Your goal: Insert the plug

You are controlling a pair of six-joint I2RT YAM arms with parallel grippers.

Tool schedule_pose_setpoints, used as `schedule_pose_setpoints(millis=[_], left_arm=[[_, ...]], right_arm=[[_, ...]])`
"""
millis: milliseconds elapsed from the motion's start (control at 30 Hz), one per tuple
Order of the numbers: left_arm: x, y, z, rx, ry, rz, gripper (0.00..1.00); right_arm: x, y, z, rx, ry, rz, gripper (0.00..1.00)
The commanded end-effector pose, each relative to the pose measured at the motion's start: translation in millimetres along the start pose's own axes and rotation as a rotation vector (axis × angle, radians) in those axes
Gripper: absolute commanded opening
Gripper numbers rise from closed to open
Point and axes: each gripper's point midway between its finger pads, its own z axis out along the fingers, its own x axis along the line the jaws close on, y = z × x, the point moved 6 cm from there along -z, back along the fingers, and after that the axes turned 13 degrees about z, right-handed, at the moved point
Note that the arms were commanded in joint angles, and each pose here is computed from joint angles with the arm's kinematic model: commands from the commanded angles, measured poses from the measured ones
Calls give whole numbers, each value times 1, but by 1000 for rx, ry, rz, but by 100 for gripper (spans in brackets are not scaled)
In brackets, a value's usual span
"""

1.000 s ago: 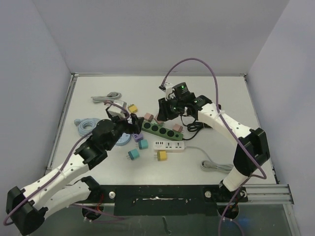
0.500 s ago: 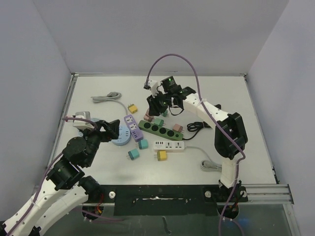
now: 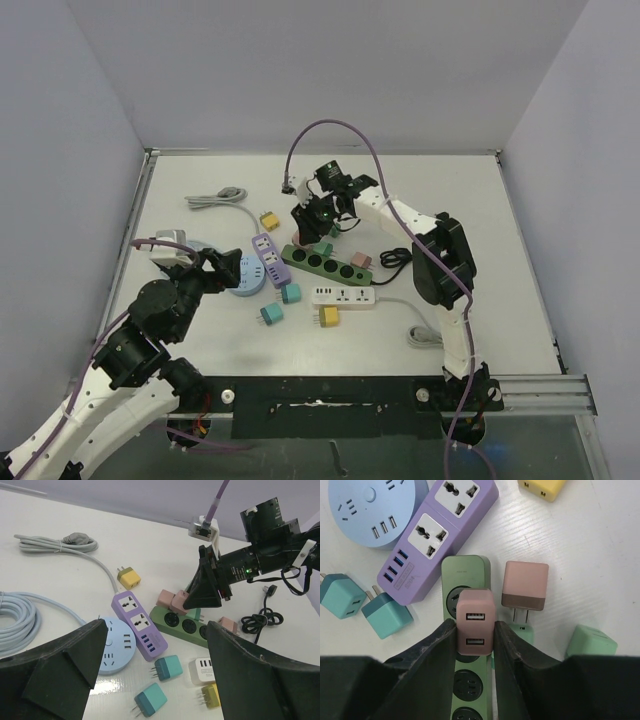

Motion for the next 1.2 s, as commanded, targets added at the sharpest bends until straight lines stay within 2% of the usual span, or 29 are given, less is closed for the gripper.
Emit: schedule_pose_setpoints(millis=[0,233,633,1167], left_arm=[[0,5,0,-14,0,-4,81],[1,4,0,-10,5,-2,81],[1,2,0,-6,8,-1,81],[1,1,0,0,7,1,80]], right_arm=[[17,15,-16,-21,60,-63,17],[17,11,-14,-7,69,-59,18],[8,16,-1,-62,23,-85,19],[7,-2,0,72,26,-80,19]])
